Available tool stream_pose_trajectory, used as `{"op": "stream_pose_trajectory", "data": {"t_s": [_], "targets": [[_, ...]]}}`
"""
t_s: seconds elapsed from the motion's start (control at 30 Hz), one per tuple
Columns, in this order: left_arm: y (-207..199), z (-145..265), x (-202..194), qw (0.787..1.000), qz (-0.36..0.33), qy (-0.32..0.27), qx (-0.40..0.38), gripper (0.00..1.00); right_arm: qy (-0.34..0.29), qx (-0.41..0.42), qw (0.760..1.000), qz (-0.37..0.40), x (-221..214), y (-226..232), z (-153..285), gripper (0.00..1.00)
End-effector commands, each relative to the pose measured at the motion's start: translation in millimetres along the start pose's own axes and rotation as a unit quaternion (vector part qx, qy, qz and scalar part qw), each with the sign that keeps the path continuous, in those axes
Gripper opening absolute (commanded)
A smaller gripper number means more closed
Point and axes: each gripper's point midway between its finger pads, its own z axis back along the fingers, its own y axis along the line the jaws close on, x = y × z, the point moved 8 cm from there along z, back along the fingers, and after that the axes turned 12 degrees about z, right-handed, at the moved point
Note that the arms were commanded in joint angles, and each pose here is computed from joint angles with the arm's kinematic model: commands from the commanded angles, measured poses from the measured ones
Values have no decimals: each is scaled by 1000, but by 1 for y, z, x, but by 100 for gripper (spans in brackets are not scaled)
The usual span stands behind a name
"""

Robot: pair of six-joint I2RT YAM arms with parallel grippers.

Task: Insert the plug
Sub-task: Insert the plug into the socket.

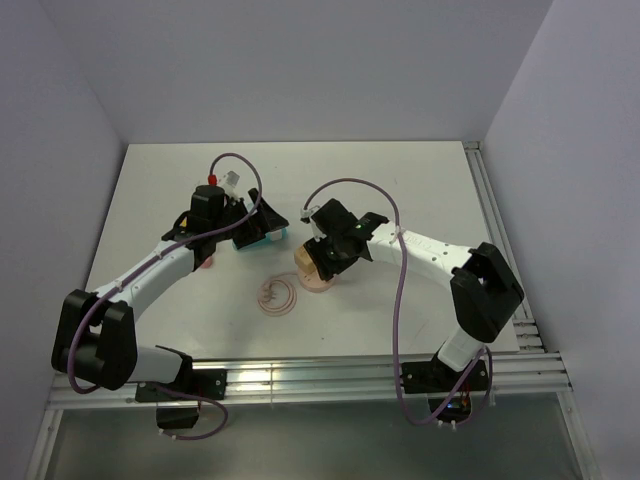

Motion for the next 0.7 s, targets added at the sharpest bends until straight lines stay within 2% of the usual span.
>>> {"op": "stream_pose_trajectory", "data": {"t_s": [0.0,0.5,0.67], "targets": [[-9,7,8,1000,10,-15,-14,99,-45,15,999,19,23,3,5,0],[-1,23,12,999,26,-31,-7,100,-24,10,999,30,27,0,-9,0],[1,30,14,999,27,-42,-3,100,-41,4,999,26,28,0,1,0]]}}
